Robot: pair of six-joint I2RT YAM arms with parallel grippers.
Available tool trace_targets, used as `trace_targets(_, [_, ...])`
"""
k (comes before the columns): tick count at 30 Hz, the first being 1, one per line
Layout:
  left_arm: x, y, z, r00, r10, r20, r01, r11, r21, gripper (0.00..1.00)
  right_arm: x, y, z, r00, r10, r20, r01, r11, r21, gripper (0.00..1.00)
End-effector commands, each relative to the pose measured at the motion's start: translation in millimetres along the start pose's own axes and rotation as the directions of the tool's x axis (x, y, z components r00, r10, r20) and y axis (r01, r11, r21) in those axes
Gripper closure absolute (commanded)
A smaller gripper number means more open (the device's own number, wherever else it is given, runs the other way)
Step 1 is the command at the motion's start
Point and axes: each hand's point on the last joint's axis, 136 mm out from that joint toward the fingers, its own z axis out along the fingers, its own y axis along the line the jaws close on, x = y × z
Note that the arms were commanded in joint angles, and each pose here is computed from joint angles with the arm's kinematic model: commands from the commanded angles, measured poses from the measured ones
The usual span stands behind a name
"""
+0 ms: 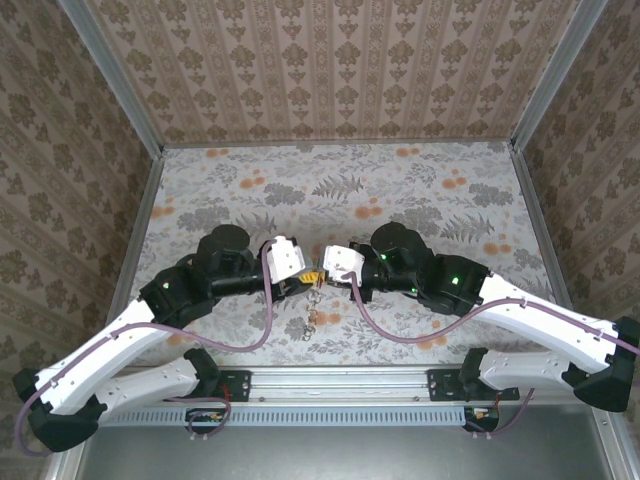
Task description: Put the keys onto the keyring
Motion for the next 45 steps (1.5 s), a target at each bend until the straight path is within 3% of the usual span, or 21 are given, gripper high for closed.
trace_targets(1, [-4, -12, -7, 1.0, 0.019, 0.012, -0.019, 0.998, 0.054, 0.71, -23, -10, -9, 0.998, -0.017, 0.062, 0.015, 0.999, 0.029, 1.0])
trace_targets(11, [-1, -6, 3, 1.0, 0.019, 0.0, -0.019, 0.999, 0.04, 0.79, -28, 0, -11, 0.995, -0.016, 0.094, 0.019, 0.999, -0.026, 1.0])
trace_targets(15, [-2, -3, 6, 1.0, 0.028, -0.001, -0.028, 0.999, 0.031, 0.88, -27, 3, -11, 0.996, -0.016, 0.093, 0.02, 0.999, -0.042, 1.0])
trace_targets(17, [-2, -2, 6, 0.999, 0.032, -0.004, -0.032, 0.999, 0.025, 1.0, -28, 4, -12, 0.995, -0.015, 0.098, 0.02, 0.999, -0.045, 1.0])
trace_targets(21, [-11, -4, -2, 0.997, 0.04, 0.06, -0.042, 0.999, 0.031, 1.0, -28, 5, -13, 0.995, -0.014, 0.103, 0.019, 0.999, -0.049, 1.0])
trace_targets(26, [-34, -14, -25, 0.975, -0.004, 0.223, -0.022, 0.994, 0.111, 1.0, -35, 23, -20, 0.982, -0.02, 0.189, 0.044, 0.992, -0.122, 0.81])
trace_targets(29, [-47, -18, -37, 0.951, -0.031, 0.309, -0.018, 0.988, 0.153, 1.0, -38, 30, -25, 0.973, -0.02, 0.231, 0.056, 0.987, -0.151, 0.8])
trace_targets(38, [-56, -22, -44, 0.919, -0.067, 0.388, -0.012, 0.98, 0.198, 1.0, -43, 37, -30, 0.965, -0.019, 0.262, 0.069, 0.981, -0.183, 0.82])
trace_targets(42, [-56, -22, -44, 0.913, -0.069, 0.402, -0.014, 0.98, 0.199, 1.0, -44, 36, -32, 0.963, -0.017, 0.269, 0.066, 0.982, -0.175, 0.9])
trace_targets(45, [-60, -22, -47, 0.903, -0.063, 0.426, -0.024, 0.981, 0.195, 1.0, -41, 36, -29, 0.967, -0.008, 0.253, 0.055, 0.982, -0.179, 0.91])
